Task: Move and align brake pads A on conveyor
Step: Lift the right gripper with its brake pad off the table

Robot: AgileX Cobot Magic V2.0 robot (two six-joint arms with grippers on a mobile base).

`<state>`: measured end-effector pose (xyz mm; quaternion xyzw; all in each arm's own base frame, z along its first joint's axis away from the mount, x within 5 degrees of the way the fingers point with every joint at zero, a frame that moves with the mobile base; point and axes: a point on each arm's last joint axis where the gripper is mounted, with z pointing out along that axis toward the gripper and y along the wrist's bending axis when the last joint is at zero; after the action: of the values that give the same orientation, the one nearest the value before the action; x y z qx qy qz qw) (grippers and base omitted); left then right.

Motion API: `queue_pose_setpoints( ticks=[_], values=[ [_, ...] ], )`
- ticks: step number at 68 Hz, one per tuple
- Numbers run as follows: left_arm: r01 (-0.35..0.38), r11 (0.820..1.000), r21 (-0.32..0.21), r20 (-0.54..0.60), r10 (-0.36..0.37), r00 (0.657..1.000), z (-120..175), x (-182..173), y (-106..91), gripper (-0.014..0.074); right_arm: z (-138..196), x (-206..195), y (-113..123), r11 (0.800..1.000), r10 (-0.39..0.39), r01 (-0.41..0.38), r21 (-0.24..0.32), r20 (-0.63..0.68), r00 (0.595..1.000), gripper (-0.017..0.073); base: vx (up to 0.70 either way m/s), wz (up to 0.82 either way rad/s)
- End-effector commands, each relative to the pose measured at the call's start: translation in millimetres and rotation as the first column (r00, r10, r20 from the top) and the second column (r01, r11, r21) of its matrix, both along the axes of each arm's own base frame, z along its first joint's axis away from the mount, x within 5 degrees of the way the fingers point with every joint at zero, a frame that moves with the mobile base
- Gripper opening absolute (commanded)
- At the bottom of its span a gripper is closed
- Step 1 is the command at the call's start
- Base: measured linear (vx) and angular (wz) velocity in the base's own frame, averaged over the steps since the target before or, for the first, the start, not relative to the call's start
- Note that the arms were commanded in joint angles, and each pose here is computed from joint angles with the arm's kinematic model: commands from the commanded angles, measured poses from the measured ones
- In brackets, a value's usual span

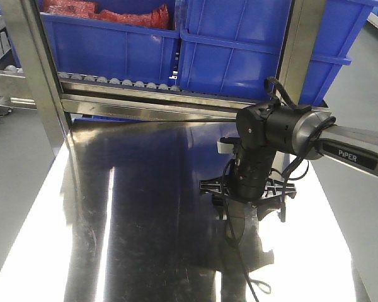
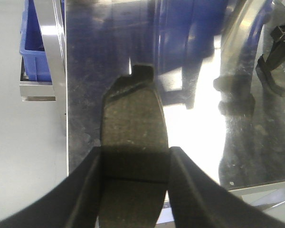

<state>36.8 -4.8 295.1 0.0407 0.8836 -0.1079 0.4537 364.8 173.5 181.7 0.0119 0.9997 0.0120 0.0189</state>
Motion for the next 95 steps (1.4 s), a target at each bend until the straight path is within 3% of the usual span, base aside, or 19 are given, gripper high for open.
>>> queue_pose_setpoints(
  ticks=[1, 17, 25, 30, 48, 60, 69, 75, 95],
  values=[
    [0.013, 0.999, -0.029, 0.085, -0.01, 0.996, 13, 4, -2.1, -0.0006, 23, 4, -1, 1.0, 0.007, -0.009, 0.03, 0.078, 0.997, 0.0524, 0.0, 0.0],
    [0.013, 0.999, -0.029, 0.085, -0.01, 0.996, 13, 4, -2.1, -0.0006, 6, 7, 1, 1.0, 0.022, -0.023, 0.011, 0.04, 0.999, 0.0518, 0.0, 0.0],
    [0.013, 0.999, -0.029, 0.085, -0.01, 0.996, 13, 4, -2.1, -0.0006, 4, 8, 1, 0.999, 0.046, -0.046, 0.01, 0.044, 0.998, 0.0461, 0.0, 0.0],
    [0.013, 0.999, -0.029, 0.085, -0.01, 0.996, 13, 4, -2.1, -0.0006, 4, 10, 2, 0.998, 0.056, -0.057, 0.017, 0.063, 0.996, 0.0391, 0.0, 0.0],
    [0.013, 0.999, -0.029, 0.085, -0.01, 0.996, 13, 4, -2.1, -0.0006, 5, 13, 3, 0.995, 0.092, -0.095, 0.027, 0.102, 0.99, -0.0018, 0.0, 0.0],
    [0.013, 0.999, -0.029, 0.085, -0.01, 0.996, 13, 4, -2.1, -0.0006, 9, 9, 0, 0.987, 0.159, -0.159, -0.005, 0.083, 0.984, -0.0013, 0.0, 0.0],
    [0.013, 0.999, -0.029, 0.085, -0.01, 0.996, 13, 4, -2.1, -0.0006, 33, 6, -5, 0.981, 0.194, -0.193, -0.023, 0.145, 0.97, -0.0008, 0.0, 0.0],
    [0.013, 0.999, -0.029, 0.085, -0.01, 0.996, 13, 4, -2.1, -0.0006, 53, 5, -13, 0.984, 0.174, -0.176, -0.006, 0.198, 0.965, -0.0006, 0.0, 0.0],
    [0.013, 0.999, -0.029, 0.085, -0.01, 0.996, 13, 4, -2.1, -0.0006, 120, -5, -79, 0.99, 0.135, -0.139, -0.013, 0.321, 0.937, -0.0004, 0.0, 0.0]
  ],
)
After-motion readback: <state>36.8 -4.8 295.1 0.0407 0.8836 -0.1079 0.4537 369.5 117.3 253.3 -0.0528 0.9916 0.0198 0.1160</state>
